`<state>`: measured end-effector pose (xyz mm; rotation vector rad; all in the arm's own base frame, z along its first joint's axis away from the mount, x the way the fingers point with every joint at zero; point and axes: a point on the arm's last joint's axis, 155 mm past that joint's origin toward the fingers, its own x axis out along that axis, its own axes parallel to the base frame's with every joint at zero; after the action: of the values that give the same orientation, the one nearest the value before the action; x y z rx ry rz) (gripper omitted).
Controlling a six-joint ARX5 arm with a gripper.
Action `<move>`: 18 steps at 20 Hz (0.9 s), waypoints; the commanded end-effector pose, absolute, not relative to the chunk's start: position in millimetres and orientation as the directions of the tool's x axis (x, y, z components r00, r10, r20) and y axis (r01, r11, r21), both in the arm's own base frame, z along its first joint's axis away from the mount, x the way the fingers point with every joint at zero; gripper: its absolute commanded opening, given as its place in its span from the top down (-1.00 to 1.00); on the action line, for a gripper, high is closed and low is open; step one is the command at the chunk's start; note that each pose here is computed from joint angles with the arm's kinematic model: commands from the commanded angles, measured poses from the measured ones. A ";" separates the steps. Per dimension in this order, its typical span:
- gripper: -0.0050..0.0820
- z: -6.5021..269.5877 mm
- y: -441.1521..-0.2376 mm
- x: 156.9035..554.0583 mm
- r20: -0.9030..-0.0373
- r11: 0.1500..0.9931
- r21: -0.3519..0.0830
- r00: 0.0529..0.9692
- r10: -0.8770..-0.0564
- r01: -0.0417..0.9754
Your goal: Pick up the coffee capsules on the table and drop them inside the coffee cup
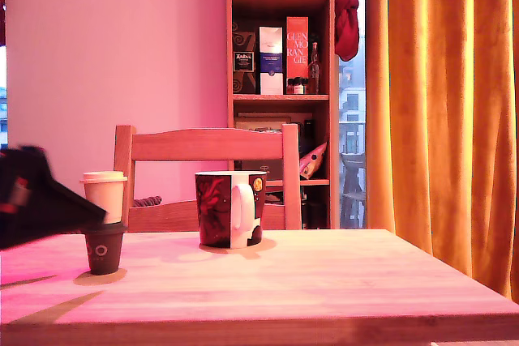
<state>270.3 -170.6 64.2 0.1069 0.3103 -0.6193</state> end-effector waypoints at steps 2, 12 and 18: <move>-0.55 70.3 -181.4 282.1 -0.296 0.799 0.008 0.764 -0.573 0.602; -0.54 73.5 -195.2 301.9 -0.282 0.790 0.005 0.759 -0.587 0.613; -0.54 75.0 -198.3 306.7 -0.286 0.788 0.004 0.756 -0.588 0.615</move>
<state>307.3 -196.9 76.3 0.0958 0.2754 -0.6510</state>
